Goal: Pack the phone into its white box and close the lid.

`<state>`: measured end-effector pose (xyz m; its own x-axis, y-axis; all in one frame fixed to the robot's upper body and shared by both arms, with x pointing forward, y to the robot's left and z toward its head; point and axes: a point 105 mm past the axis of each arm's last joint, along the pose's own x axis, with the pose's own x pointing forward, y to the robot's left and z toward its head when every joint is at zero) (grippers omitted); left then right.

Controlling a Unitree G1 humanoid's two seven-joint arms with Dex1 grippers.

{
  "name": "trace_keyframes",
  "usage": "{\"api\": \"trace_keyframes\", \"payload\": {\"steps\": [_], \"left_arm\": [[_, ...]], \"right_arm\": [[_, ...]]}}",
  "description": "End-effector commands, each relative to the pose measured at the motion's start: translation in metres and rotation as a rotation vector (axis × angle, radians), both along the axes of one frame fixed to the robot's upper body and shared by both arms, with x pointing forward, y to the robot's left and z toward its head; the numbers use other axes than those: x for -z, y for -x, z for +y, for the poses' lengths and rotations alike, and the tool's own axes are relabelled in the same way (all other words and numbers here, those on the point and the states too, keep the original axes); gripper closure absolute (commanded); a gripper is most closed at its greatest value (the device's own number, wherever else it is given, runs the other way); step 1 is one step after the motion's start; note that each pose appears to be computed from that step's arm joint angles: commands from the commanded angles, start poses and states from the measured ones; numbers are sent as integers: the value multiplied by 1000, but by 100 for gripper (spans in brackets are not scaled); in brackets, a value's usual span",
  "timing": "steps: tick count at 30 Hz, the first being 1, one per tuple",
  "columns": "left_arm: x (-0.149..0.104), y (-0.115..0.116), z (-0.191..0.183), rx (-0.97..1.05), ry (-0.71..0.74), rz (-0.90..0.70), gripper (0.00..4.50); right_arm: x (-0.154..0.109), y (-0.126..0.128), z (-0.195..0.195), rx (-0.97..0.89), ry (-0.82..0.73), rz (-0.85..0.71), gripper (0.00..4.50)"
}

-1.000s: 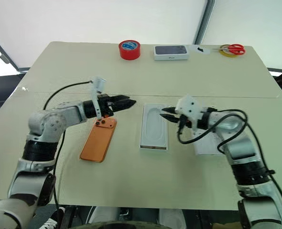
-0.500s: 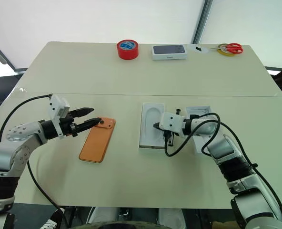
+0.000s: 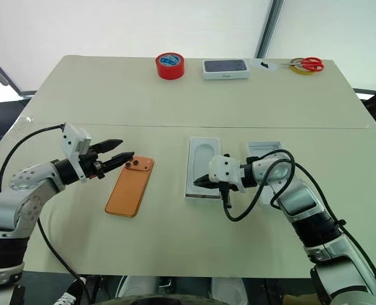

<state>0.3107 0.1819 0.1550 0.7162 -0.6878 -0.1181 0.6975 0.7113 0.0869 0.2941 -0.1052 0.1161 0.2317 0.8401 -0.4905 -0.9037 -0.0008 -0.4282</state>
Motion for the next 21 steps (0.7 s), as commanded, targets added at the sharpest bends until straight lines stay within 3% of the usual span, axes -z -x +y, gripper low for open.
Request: {"api": "trace_keyframes", "payload": {"steps": [1,6,11,21], "left_arm": [[-13,-1,-2,7,8,-48,150],[-1,-3,-5,18,-56,-45,150],[-3,-5,-6,20,-48,-55,150],[-7,-8,-1,4,-49,-65,150]], "right_arm": [[-16,-14,4,40,-48,-105,444],[0,-6,8,15,8,-99,444],[27,8,-2,-68,202,-120,444],[3,25,11,-126,109,-27,444]]}}
